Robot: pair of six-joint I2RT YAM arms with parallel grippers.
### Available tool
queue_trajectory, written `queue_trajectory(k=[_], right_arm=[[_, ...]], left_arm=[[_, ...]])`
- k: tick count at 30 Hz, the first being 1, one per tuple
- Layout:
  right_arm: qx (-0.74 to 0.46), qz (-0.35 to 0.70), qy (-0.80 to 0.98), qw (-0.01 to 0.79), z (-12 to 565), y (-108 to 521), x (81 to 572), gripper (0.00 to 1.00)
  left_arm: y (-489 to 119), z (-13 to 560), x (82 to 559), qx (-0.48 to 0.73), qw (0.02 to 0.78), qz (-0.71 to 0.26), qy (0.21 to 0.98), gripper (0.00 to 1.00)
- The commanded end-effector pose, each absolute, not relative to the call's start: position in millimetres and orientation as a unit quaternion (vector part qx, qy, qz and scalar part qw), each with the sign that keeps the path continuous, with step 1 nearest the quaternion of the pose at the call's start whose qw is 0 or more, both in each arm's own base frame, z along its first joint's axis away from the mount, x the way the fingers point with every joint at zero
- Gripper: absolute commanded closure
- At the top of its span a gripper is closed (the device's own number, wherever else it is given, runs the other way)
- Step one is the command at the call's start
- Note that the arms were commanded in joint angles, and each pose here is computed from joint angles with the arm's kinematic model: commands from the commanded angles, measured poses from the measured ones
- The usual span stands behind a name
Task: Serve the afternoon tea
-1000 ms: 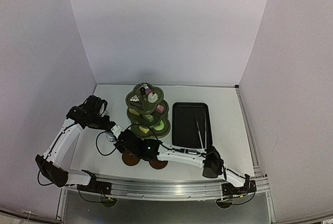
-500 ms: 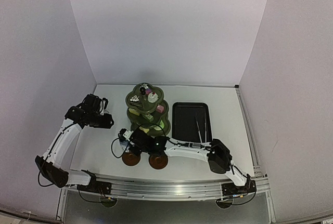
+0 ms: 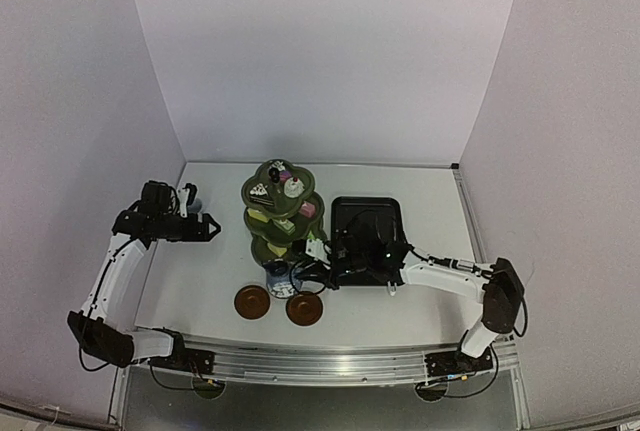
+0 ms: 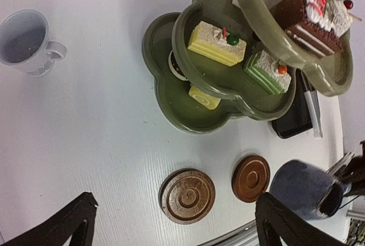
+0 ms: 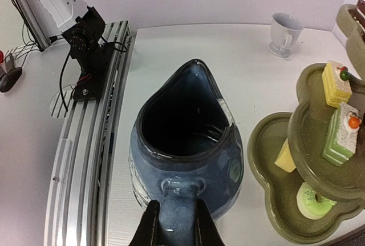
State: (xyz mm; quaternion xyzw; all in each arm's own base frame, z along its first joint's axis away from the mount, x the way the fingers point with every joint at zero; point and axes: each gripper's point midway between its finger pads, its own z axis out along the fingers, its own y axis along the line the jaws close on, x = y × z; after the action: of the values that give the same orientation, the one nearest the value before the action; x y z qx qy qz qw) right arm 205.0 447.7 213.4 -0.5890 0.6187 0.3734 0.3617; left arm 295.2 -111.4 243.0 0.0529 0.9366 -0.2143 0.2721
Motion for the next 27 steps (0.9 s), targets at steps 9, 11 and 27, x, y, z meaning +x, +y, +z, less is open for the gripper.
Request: queue_trajectory(k=[9,11,27], right_arm=[[-0.637,0.401,0.486,0.444,221.5,413.1,190.5,1.0],[-0.641,0.385,0.49,0.448,205.8,407.0,190.3,1.0],[-0.634,0.375,0.474,0.483,157.1,412.5,199.1,1.0]], left_arm=[[-99.5,206.6,307.3,0.107,0.251,-0.247,0.93,0.0],[-97.7,197.4,306.3,0.112,0.245,-0.242,0.932,0.0],[-91.1,158.3,293.9,0.087,0.216,-0.259,0.937,0.0]])
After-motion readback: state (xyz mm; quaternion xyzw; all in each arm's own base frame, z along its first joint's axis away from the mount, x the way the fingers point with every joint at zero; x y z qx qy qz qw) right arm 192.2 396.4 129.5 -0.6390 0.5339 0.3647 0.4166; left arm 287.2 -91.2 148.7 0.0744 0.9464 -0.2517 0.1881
